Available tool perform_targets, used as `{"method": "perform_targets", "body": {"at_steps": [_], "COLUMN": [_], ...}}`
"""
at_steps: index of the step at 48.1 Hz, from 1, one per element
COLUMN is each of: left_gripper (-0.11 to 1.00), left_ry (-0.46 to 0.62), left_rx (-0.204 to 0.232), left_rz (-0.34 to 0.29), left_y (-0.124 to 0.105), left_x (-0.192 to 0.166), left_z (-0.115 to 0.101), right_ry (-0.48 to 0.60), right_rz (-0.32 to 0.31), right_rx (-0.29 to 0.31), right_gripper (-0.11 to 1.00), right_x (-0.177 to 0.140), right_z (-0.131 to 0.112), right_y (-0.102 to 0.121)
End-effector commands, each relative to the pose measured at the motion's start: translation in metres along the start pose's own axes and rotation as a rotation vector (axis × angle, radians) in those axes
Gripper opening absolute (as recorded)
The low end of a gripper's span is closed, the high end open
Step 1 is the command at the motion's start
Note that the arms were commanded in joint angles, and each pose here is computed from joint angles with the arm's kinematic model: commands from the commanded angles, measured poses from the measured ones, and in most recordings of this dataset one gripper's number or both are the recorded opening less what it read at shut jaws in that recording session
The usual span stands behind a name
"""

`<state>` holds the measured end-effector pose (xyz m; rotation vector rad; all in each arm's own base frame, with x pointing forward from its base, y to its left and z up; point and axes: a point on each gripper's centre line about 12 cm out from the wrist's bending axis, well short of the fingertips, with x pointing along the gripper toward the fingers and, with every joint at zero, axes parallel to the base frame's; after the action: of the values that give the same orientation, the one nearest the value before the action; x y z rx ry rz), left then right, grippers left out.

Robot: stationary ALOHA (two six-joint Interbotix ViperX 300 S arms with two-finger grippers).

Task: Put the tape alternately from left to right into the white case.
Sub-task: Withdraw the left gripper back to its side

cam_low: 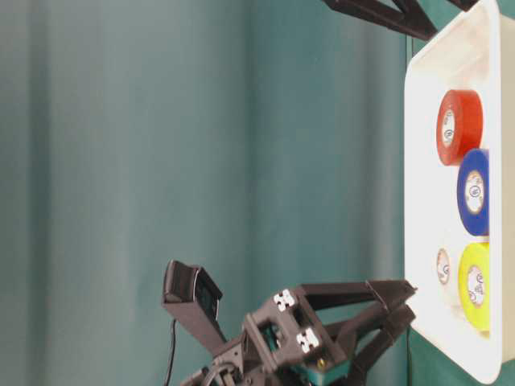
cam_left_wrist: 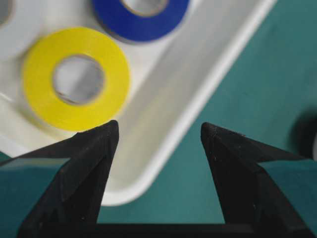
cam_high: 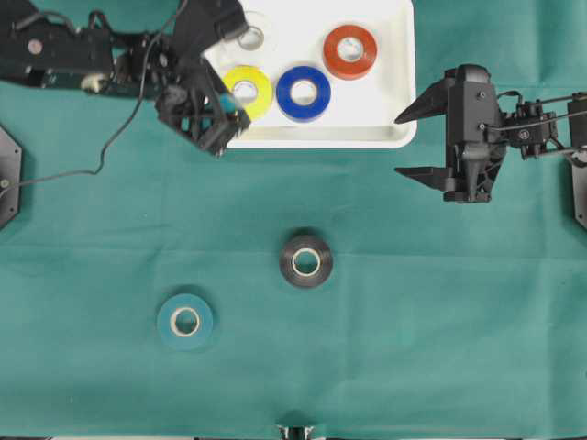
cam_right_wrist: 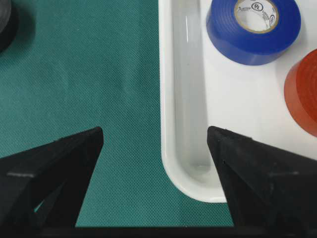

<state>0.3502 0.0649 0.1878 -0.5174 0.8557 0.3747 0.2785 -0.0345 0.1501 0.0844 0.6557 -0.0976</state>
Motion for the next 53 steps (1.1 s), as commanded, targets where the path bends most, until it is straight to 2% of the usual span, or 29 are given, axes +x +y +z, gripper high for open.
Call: {"method": "perform_targets", "body": {"at_steps": [1,6,16,25,35,40,53], "left_gripper": [0.70,0.70,0.70,0.70,0.70,0.70,0.70], "left_ry": [-0.036,-0.042,-0.083,-0.108,-0.109,-0.136,-0.171], "left_rx": [0.031,0.087,0.249,0.317,0.436,0.452,0.450], "left_rz": [-0.041,-0.072,-0.141,-0.181,-0.201,-0.212,-0.225], "left_y": [-0.013,-0.024,-0.045,-0.053,-0.053,-0.052,-0.050], "left_x": [-0.011,-0.014,-0.022,-0.024,-0.025,-0.028,-0.029], "left_z": [0.000,-0.010,-0.025,-0.039,-0.060,-0.061,-0.064], "right_ry": [-0.028,-0.027,-0.028,-0.027,-0.027,-0.027,-0.028], "right_rz": [0.005,0.004,0.005,0.004,0.005,0.005,0.006], "right_rx": [0.001,0.001,0.001,0.001,0.001,0.001,0.002], "right_gripper": [0.83,0.83,0.83,0.83,0.83,0.83,0.83], "right_x": [-0.002,-0.002,-0.002,-0.002,-0.002,-0.002,-0.002], "right_z": [0.007,0.007,0.007,0.007,0.007,0.007,0.007], "right_y": [0.001,0.001,0.001,0.001,0.001,0.001,0.001]}}
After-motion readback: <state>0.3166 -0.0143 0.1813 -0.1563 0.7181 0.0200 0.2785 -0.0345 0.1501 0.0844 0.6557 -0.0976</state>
